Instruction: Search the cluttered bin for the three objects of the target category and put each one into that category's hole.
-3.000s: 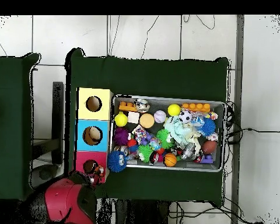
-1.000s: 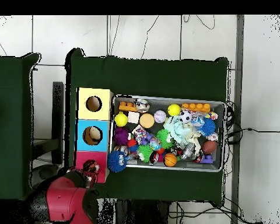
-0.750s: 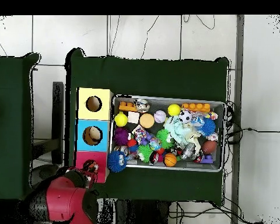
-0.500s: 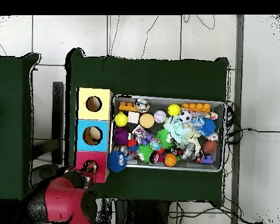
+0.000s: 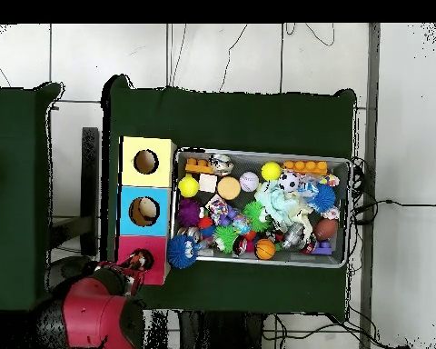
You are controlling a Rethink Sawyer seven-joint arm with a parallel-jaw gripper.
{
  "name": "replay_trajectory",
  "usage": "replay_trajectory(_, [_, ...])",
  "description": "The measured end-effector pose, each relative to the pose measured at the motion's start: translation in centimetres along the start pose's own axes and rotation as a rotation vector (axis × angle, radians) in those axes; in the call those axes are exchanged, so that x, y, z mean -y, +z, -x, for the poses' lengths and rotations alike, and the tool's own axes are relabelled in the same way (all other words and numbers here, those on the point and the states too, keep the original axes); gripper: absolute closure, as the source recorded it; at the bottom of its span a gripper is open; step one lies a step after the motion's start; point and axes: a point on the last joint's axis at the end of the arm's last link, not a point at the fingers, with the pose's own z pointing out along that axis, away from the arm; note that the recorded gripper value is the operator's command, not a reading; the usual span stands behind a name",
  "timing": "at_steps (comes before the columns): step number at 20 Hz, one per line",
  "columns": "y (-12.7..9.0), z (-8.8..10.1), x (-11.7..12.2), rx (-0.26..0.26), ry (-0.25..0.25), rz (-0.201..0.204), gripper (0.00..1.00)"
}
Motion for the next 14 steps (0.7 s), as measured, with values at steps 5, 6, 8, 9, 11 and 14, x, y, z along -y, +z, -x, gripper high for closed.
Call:
replay_trajectory(5, [-0.1, 0.0, -0.19, 0.0, 0.006, 0.004, 1.0])
replay_trajectory(6, [-0.1, -0.01, -0.2, 0.0, 0.006, 0.004, 1.0])
replay_trajectory(8, [-0.11, -0.03, -0.23, -0.001, 0.007, 0.005, 0.0])
replay_trajectory(9, [-0.11, -0.04, -0.23, -0.001, 0.007, 0.005, 0.0])
replay_trajectory(11, [-0.11, -0.05, -0.24, -0.001, 0.009, 0.005, 0.0])
replay_trajectory(14, [-0.1, -0.1, -0.23, -0.003, 0.011, 0.005, 0.0])
